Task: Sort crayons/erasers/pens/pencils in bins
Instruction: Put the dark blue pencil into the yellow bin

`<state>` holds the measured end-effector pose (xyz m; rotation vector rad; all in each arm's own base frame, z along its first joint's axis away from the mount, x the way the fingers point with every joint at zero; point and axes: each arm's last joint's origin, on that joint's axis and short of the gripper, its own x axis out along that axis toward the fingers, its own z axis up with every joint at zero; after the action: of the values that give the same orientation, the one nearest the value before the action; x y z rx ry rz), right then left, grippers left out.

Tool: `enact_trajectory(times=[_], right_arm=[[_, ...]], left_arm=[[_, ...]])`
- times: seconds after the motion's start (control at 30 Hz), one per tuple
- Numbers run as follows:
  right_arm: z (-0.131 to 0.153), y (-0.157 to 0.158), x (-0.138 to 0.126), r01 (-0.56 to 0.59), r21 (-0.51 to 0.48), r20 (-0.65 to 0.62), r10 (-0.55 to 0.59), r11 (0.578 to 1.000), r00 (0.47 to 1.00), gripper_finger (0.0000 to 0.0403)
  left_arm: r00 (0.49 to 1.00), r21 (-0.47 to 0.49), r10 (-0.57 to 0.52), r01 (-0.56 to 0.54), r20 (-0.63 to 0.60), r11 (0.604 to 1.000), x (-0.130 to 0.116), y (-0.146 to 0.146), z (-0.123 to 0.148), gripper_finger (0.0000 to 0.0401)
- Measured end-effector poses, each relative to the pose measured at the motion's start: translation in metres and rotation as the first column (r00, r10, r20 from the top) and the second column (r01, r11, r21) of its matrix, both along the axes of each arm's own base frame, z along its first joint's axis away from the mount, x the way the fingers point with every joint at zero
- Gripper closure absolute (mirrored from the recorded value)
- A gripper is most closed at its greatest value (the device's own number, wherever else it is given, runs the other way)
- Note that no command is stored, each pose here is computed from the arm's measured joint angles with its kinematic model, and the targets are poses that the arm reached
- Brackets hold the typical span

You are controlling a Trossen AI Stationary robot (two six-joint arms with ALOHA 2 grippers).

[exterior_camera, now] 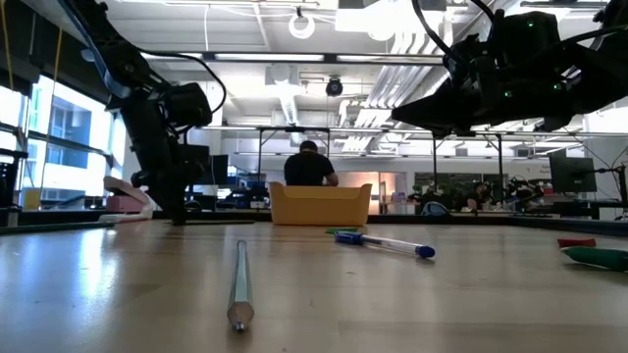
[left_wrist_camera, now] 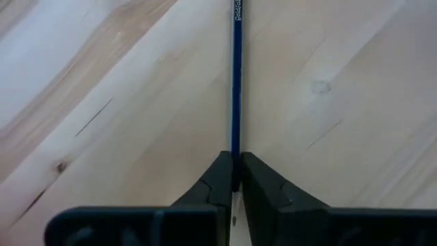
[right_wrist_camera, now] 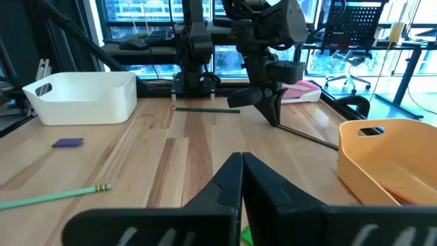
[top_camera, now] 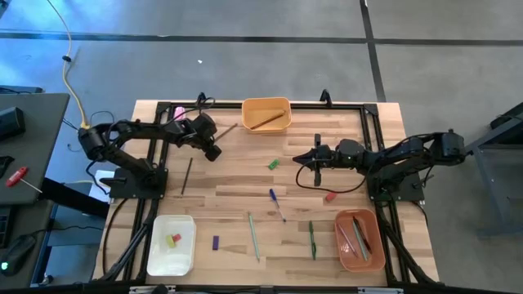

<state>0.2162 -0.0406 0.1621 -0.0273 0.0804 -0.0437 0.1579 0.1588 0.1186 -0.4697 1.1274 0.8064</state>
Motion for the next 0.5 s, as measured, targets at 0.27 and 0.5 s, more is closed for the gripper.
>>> enact_trajectory(times=[0.27,0.5], right_arm=[[0.0,0.0,0.0,0.0,0.0,0.0,0.0,1.0,1.0,0.0403],[0.0,0.0,0.0,0.0,0.001,-0.004,0.0,1.0,1.0,0.0403]], left_arm=[[0.998,0.032,0.028,-0.027,-0.055,0.999,-0.009,-0.006,0.02,0.0391],[0.997,0.122,0.069,-0.065,-0.023,0.99,-0.018,-0.012,0.047,0.0391]])
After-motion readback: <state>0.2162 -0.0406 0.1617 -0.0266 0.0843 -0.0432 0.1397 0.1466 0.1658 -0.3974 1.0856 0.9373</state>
